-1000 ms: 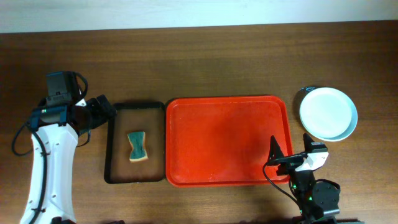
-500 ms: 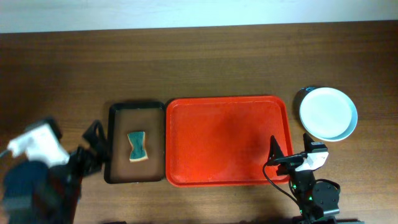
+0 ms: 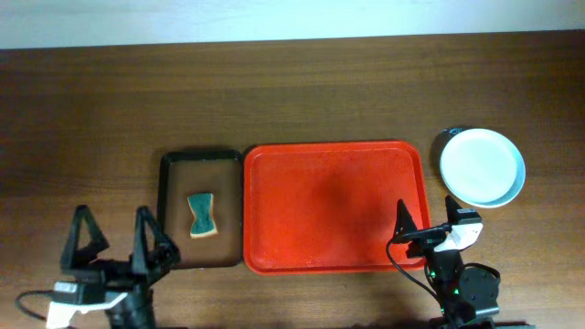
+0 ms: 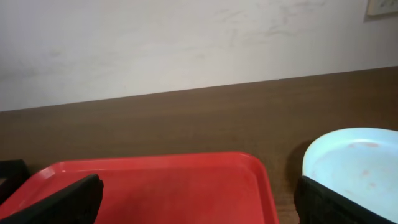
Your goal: Clean dirty plates on tray and stack at the side
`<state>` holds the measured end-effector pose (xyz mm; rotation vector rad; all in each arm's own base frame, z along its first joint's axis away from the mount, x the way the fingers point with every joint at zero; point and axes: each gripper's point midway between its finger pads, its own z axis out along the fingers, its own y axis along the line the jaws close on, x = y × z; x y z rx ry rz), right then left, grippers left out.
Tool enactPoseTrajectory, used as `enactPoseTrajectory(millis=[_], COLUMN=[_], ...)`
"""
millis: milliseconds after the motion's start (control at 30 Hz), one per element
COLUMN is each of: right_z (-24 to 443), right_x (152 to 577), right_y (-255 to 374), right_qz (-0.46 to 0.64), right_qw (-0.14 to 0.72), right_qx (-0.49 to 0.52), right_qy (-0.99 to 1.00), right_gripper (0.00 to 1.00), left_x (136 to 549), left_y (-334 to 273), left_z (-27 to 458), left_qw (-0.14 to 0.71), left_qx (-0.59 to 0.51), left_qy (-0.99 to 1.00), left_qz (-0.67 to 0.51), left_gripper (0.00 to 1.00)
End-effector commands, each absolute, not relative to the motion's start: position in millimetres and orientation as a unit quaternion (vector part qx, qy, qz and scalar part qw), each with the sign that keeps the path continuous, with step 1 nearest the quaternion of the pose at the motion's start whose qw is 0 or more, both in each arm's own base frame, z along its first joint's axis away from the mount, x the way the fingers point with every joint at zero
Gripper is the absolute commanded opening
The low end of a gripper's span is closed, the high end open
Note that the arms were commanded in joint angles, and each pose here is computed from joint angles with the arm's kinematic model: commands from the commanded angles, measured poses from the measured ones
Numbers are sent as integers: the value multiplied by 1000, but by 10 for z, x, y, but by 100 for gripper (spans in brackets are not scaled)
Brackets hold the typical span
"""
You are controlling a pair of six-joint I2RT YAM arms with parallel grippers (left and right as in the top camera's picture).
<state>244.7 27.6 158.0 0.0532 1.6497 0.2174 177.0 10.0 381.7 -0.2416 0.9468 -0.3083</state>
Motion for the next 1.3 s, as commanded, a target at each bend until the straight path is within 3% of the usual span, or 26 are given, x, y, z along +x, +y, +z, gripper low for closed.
enactPoseTrajectory(millis=[0, 133, 233, 367, 533, 1267], right_z=[1549, 1549, 1549, 1549, 1549, 1549], right_x=[2447, 2447, 2447, 2447, 2447, 2447], right_y=[262, 262, 262, 262, 262, 262], right_qz=[91, 91, 91, 91, 91, 91], right_qw=[671, 671, 671, 671, 671, 671], right_qx=[22, 22, 22, 22, 22, 22], right_qy=[735, 735, 735, 735, 735, 735], right_gripper=[98, 98, 99, 98, 98, 99], left_x=[2007, 2345, 2447, 2458, 2458, 2458], left_y=[95, 106, 197, 58, -80, -81], left_z=[3293, 2502, 1575, 1578, 1564, 1561], left_qw=[866, 797, 677, 681, 678, 677], left_qx=[-120, -139, -159, -51, -15, -15], left_qy=[462, 574, 715, 731, 734, 735], left_qz=[-147, -121, -67, -15, -36, -37], left_gripper=[99, 99, 99, 99, 99, 99])
